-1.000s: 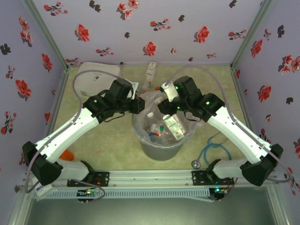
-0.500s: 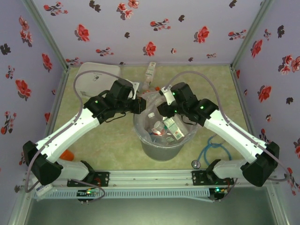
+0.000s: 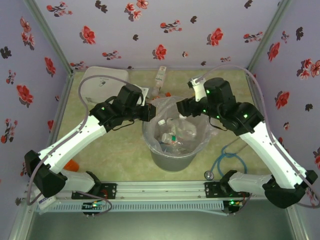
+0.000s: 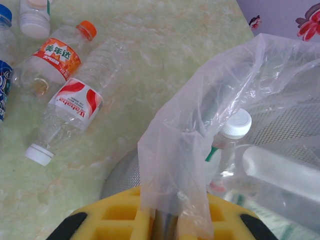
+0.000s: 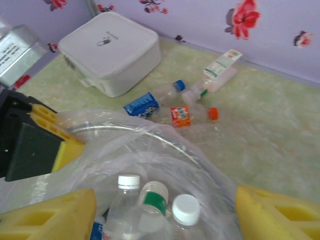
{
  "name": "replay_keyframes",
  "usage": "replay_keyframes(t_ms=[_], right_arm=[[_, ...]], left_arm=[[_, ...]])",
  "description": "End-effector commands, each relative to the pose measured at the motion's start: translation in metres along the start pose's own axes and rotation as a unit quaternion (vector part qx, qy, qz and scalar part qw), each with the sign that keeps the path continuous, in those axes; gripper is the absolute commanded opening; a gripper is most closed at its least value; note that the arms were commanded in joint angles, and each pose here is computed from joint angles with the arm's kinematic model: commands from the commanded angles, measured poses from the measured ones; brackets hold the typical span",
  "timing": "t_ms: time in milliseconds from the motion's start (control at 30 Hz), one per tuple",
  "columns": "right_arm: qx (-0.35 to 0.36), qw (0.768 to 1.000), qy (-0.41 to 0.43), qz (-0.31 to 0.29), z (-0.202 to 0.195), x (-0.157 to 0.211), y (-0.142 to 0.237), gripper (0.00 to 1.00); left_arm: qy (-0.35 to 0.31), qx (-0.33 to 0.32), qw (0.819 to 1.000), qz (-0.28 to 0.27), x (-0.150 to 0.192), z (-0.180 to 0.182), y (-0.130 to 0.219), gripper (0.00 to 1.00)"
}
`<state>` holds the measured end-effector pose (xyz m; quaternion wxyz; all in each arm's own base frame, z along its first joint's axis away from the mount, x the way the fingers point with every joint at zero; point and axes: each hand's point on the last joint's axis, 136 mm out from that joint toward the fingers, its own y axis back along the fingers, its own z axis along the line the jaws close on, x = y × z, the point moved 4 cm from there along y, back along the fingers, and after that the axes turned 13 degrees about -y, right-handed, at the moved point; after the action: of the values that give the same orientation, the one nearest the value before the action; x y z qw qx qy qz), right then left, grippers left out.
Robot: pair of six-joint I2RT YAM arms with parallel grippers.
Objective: Put the plastic bottles in the bin
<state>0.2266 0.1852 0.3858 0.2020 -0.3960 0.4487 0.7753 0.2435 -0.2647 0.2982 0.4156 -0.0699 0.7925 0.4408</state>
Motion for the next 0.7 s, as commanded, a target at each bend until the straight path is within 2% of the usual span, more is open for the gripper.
replay_keyframes(t_ms=[0,200,300,367,433,533,667], right_arm=[[0.047,0.998,-0.031,-0.026,-0.02,-0.005,0.031,0.73],[0.144,0.979,-0.136,-0.054,-0.076,0.007,0.067,0.69],[0.18,0.966,-0.185,-0.034,-0.098,0.023,0.077,0.53],[0.199,0.959,-0.2,-0.021,-0.108,0.032,0.081,0.49],[0.212,0.954,-0.21,-0.021,-0.114,0.038,0.086,0.5],[0.228,0.948,-0.222,-0.027,-0.124,0.044,0.091,0.6],[0.239,0.938,-0.25,-0.031,-0.14,0.05,0.09,0.67]], left_arm=[[-0.007,-0.007,1.0,-0.028,-0.013,-0.001,-0.009,0.03],[-0.009,0.015,0.999,-0.032,-0.022,-0.013,-0.026,0.03],[-0.015,0.022,0.999,-0.027,-0.028,-0.021,-0.043,0.03],[-0.015,0.028,0.999,-0.027,-0.033,-0.027,-0.054,0.03],[-0.013,0.039,0.999,-0.032,-0.039,-0.034,-0.065,0.03],[-0.018,0.06,0.997,-0.039,-0.046,-0.051,-0.08,0.04],[-0.028,0.083,0.996,-0.027,-0.049,-0.065,-0.096,0.13]])
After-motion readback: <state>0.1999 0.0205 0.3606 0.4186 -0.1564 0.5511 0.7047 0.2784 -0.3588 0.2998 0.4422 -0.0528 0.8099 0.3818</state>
